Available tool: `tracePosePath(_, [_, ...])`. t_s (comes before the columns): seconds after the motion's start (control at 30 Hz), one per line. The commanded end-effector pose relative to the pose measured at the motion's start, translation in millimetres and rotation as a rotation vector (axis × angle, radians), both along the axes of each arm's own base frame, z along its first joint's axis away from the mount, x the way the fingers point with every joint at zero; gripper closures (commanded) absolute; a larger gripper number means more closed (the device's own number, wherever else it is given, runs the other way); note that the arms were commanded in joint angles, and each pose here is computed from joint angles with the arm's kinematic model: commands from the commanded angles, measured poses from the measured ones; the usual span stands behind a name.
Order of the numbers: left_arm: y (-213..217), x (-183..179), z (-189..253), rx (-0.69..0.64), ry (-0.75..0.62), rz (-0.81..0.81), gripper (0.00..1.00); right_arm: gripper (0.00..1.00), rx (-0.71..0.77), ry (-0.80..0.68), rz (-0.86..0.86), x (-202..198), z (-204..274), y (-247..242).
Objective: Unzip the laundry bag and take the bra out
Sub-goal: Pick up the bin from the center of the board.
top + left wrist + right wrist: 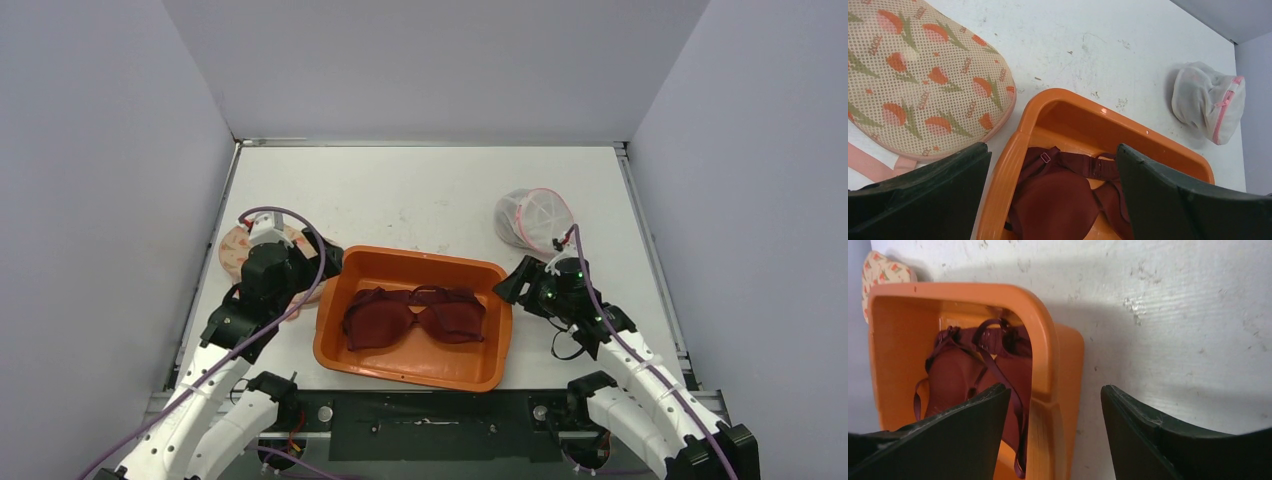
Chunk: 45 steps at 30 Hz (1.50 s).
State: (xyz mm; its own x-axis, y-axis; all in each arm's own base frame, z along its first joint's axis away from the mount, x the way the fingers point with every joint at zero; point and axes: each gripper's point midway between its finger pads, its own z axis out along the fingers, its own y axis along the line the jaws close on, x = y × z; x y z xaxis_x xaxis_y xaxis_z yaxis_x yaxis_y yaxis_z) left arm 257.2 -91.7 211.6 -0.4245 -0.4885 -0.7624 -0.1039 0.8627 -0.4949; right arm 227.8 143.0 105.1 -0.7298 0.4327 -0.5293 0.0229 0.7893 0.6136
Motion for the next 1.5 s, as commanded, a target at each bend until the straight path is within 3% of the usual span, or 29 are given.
tracePosePath(0.0, [-1, 0, 4, -0.024, -0.016, 0.006, 0.04, 0.33, -0.002, 0.056, 0.089, -20, -5, 10])
tracePosePath(0.13, [-2, -1, 4, -0.03, -0.012, 0.0, 0.04, 0.41, -0.005, 0.065, 0.122, -27, -9, 17])
tracePosePath(0.63, [-2, -2, 10, -0.03, -0.024, -0.002, 0.04, 0.94, 0.003, 0.021, 0.133, -18, 20, 27])
tracePosePath(1.17, [6, -5, 29, -0.021, -0.064, 0.021, 0.04, 0.95, 0.106, -0.204, 0.153, 39, 128, 57])
tracePosePath(1.37, [6, -2, 32, -0.014, -0.073, 0.024, 0.04, 0.95, 0.091, -0.193, 0.116, 63, 112, 60])
tracePosePath(1.47, [1, -3, 10, 0.011, 0.018, -0.002, 0.04, 0.95, 0.069, -0.176, 0.099, 65, 97, 56])
